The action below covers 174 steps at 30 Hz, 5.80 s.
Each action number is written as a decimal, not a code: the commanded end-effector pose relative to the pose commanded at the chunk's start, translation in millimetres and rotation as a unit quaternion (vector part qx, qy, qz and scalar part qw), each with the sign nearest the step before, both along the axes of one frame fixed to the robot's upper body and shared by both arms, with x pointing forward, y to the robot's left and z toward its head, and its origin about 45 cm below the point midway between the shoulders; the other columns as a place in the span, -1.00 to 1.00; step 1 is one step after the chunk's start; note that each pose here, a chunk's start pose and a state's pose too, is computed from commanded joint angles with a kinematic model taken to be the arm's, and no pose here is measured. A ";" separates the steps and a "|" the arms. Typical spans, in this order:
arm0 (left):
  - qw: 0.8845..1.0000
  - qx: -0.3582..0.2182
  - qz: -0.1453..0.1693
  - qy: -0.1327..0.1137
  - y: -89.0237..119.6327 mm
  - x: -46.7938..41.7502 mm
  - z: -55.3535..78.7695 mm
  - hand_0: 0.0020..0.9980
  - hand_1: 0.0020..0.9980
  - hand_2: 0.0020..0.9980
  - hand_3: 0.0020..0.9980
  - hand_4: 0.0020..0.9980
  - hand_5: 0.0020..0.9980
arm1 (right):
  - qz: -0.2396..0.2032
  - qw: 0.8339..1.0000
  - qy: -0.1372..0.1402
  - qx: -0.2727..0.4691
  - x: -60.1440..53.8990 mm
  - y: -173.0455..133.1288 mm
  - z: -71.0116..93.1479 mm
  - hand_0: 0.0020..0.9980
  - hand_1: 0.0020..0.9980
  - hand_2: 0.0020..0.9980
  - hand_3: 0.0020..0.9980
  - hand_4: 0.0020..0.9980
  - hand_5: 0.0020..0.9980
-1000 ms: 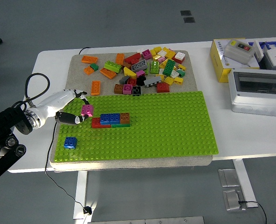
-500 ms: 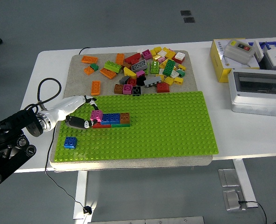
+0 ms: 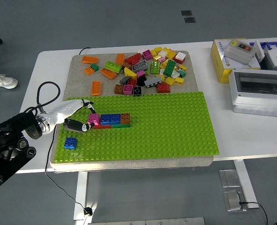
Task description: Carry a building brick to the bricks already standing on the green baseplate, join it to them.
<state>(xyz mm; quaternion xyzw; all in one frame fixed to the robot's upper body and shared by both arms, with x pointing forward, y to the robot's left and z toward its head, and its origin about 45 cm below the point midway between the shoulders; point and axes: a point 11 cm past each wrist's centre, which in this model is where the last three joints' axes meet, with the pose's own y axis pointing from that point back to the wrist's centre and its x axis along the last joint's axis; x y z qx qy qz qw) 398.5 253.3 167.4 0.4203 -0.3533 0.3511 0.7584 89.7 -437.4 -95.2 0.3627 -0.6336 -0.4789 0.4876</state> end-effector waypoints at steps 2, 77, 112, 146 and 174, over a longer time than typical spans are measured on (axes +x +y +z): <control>1.000 0.001 0.001 0.000 0.2 0.5 -0.7 1.00 0.91 0.83 0.16 0.32 -0.57 | 0.000 1.000 0.000 0.000 0.0 0.0 0.0 0.41 0.28 0.10 0.54 0.32 1.00; 0.999 -0.004 0.026 0.023 -1.1 4.2 -15.6 1.00 0.92 0.85 0.27 0.36 -0.50 | 0.001 1.000 -0.005 -0.002 2.8 0.0 0.4 0.41 0.28 0.09 0.54 0.33 1.00; 0.999 0.003 0.015 0.032 -3.6 1.8 -14.0 1.00 0.95 0.94 0.67 0.65 -0.23 | 0.002 1.000 -0.003 -0.004 1.7 -1.5 0.8 0.40 0.28 0.09 0.53 0.32 1.00; 1.000 -0.008 0.021 -0.008 3.1 -23.4 16.8 1.00 0.96 0.91 0.29 0.79 0.30 | -0.005 1.000 -0.001 -0.005 -3.3 -1.4 -0.4 0.40 0.28 0.08 0.53 0.31 1.00; 0.999 -0.019 0.032 0.018 2.5 -25.9 -5.3 1.00 0.96 0.90 0.28 0.78 0.28 | -0.004 1.000 -0.001 -0.004 -3.4 -0.4 -0.8 0.40 0.28 0.08 0.53 0.31 1.00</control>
